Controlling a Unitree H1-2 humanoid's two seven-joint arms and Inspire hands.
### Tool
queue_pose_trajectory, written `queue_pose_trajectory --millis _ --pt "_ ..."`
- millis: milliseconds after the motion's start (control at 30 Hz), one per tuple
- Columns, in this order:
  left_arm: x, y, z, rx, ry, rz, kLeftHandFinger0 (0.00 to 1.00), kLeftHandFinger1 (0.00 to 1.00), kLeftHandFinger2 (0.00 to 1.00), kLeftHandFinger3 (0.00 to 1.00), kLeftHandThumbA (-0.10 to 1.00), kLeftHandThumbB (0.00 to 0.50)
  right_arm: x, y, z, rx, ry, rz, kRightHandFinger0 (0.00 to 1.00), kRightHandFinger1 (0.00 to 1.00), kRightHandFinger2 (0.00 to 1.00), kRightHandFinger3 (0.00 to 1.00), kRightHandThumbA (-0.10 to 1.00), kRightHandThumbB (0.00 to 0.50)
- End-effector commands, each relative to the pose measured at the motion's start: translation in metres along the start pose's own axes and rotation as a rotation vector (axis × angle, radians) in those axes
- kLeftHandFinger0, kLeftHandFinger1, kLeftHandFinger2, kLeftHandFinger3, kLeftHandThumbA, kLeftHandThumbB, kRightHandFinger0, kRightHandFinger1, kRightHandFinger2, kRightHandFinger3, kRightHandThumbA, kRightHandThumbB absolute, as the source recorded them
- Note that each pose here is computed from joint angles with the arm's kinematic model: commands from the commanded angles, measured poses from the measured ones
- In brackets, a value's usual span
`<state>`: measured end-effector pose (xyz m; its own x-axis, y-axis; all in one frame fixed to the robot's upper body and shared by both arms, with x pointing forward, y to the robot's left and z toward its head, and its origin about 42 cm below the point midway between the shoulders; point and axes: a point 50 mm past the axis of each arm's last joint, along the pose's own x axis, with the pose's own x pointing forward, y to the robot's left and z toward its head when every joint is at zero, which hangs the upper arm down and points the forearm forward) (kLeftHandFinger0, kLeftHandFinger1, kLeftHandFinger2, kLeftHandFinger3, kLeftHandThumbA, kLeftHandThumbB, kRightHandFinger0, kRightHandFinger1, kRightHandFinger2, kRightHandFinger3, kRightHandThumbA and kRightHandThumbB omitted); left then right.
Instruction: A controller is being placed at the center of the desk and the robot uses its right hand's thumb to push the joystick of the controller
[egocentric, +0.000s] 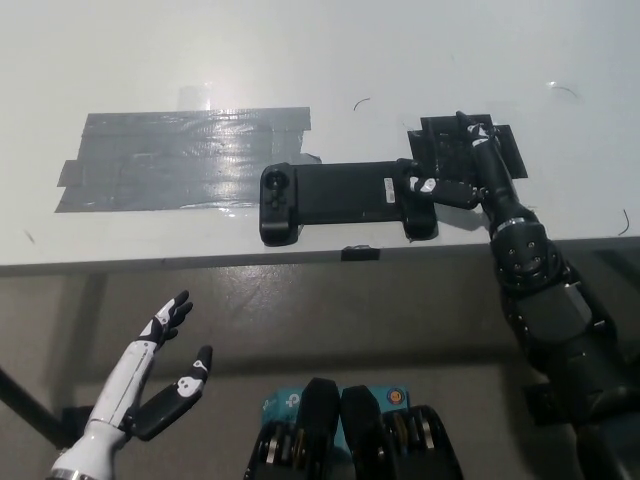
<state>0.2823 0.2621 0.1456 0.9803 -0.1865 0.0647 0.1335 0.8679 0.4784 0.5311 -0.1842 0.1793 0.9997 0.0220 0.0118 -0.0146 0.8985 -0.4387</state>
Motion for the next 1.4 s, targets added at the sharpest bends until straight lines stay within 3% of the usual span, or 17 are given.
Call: queue_pose_trajectory --millis 0,633,667,900,933,1000,1200,1367 --pt "0.004 0.008 0.014 0.021 -0.056 0.017 1.00 1.00 1.00 1.00 0.56 0.024 0.018 -0.015 0.040 0.057 -0.104 -0.075 1.00 1.00 1.00 1.00 1.00 0.307" --pt "0.007 0.009 0.016 0.014 -0.068 0.014 1.00 1.00 1.00 1.00 0.54 0.013 0.030 -0.028 0.056 0.081 -0.085 -0.106 1.00 1.00 1.00 1.00 1.00 0.312" --pt "0.007 0.010 0.015 0.013 -0.067 0.012 1.00 1.00 1.00 1.00 0.54 0.012 0.030 -0.029 0.053 0.077 -0.076 -0.106 1.00 1.00 1.00 1.00 1.00 0.282" --pt "0.007 0.009 0.015 0.023 -0.066 0.016 1.00 1.00 1.00 1.00 0.55 0.013 0.029 -0.032 0.040 0.071 -0.038 -0.108 1.00 1.00 1.00 1.00 1.00 0.272" --pt "0.007 0.009 0.016 0.012 -0.068 0.015 1.00 1.00 1.00 1.00 0.55 0.013 0.029 -0.034 0.037 0.072 -0.033 -0.105 1.00 1.00 1.00 1.00 1.00 0.243" --pt "0.007 0.010 0.016 0.015 -0.072 0.015 1.00 1.00 1.00 1.00 0.55 0.012 0.029 -0.035 0.035 0.074 -0.026 -0.111 1.00 1.00 1.00 1.00 1.00 0.232" --pt "0.008 0.011 0.015 0.015 -0.069 0.018 1.00 1.00 1.00 1.00 0.56 0.028 0.030 -0.046 0.026 0.073 0.029 -0.135 1.00 1.00 1.00 1.00 1.00 0.225" --pt "0.007 0.010 0.016 0.012 -0.074 0.019 1.00 1.00 1.00 1.00 0.56 0.017 0.030 -0.053 0.020 0.047 0.037 -0.148 1.00 1.00 1.00 1.00 1.00 0.256"
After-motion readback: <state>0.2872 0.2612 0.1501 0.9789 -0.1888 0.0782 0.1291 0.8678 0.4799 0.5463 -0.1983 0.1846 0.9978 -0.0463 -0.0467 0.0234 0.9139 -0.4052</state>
